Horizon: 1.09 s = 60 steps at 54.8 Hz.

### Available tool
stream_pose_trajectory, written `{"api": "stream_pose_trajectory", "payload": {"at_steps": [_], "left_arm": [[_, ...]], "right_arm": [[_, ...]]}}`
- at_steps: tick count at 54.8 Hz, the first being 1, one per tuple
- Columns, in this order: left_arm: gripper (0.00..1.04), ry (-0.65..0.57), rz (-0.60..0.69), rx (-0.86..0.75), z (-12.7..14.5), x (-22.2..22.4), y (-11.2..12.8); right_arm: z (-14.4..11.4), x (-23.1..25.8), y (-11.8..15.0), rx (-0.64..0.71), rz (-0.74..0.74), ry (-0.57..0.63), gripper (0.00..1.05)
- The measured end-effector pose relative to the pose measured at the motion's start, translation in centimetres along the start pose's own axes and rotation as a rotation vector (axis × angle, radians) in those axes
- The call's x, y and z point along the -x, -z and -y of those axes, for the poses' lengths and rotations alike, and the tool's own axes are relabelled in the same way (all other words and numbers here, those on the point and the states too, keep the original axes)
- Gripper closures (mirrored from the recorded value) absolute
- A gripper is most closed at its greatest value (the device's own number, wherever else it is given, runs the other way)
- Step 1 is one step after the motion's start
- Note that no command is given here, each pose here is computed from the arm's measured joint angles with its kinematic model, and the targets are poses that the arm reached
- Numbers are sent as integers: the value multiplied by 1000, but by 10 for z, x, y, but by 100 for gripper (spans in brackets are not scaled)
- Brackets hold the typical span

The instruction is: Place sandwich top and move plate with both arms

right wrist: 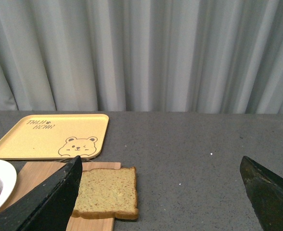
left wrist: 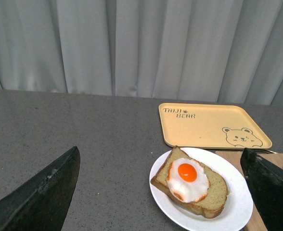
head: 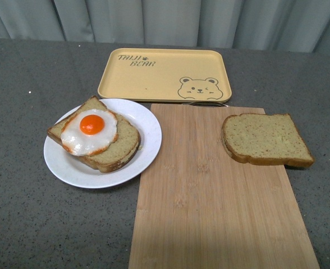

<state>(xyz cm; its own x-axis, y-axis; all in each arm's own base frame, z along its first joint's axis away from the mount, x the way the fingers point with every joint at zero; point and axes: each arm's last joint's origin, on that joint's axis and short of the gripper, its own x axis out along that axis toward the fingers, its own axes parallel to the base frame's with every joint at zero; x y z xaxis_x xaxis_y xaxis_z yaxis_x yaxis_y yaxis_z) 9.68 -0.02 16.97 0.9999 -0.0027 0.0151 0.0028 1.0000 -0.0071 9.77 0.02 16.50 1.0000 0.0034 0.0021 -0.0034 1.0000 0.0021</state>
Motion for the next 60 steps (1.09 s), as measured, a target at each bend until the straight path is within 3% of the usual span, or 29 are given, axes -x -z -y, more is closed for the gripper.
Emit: {"api": "stream_pose_trajectory", "payload": {"at_steps": [60], "left_arm": [[7, 0, 0, 0, 0, 0, 0]], "right_arm": [[0, 0, 0, 0, 0, 0, 9]]}}
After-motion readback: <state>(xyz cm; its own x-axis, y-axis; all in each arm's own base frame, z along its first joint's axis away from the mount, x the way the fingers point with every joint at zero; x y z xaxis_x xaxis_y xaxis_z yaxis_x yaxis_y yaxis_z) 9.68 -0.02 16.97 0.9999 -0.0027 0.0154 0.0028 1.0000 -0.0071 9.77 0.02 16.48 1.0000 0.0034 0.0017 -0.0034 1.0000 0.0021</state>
